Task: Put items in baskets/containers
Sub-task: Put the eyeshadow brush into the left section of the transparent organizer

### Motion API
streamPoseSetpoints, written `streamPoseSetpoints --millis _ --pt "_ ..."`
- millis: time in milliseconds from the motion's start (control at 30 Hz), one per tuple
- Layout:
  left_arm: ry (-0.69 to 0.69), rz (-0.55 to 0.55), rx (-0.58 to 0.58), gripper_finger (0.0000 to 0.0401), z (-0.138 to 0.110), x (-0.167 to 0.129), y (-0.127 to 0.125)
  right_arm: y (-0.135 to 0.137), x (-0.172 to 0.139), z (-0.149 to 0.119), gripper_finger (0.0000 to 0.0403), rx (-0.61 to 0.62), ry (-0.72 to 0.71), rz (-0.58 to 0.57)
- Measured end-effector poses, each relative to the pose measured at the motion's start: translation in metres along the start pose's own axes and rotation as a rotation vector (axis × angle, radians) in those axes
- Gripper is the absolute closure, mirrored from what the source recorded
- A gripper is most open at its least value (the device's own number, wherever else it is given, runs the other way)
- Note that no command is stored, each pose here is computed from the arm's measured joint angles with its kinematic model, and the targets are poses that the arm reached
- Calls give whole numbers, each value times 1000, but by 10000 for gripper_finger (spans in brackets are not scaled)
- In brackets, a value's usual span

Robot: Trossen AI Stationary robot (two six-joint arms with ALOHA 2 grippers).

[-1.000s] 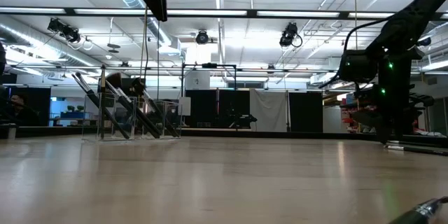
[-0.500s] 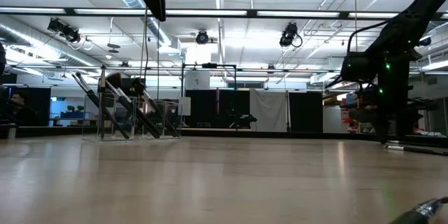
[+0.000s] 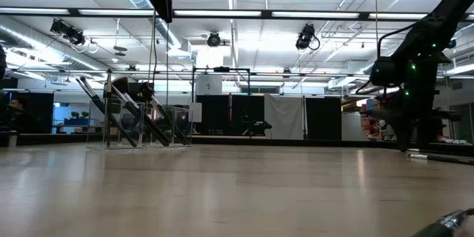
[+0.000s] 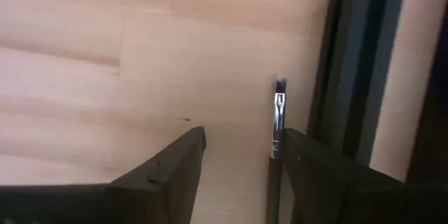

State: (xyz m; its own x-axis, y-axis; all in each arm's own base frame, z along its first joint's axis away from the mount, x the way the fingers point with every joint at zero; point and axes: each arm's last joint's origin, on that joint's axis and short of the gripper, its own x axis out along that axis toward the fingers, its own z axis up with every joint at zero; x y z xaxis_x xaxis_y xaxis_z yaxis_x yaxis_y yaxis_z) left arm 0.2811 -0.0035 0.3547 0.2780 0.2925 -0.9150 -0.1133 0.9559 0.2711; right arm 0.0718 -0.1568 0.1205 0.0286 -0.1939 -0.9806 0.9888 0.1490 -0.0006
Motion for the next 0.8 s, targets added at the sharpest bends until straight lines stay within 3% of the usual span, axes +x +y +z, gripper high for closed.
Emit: streamPoseSetpoints --millis 600,800 --pt "-8 -12 3 234 1 0 0 30 -4 -2 236 -278 -46 95" --pt "-8 -12 2 234 1 0 0 37 -5 -5 278 -345 -64 67"
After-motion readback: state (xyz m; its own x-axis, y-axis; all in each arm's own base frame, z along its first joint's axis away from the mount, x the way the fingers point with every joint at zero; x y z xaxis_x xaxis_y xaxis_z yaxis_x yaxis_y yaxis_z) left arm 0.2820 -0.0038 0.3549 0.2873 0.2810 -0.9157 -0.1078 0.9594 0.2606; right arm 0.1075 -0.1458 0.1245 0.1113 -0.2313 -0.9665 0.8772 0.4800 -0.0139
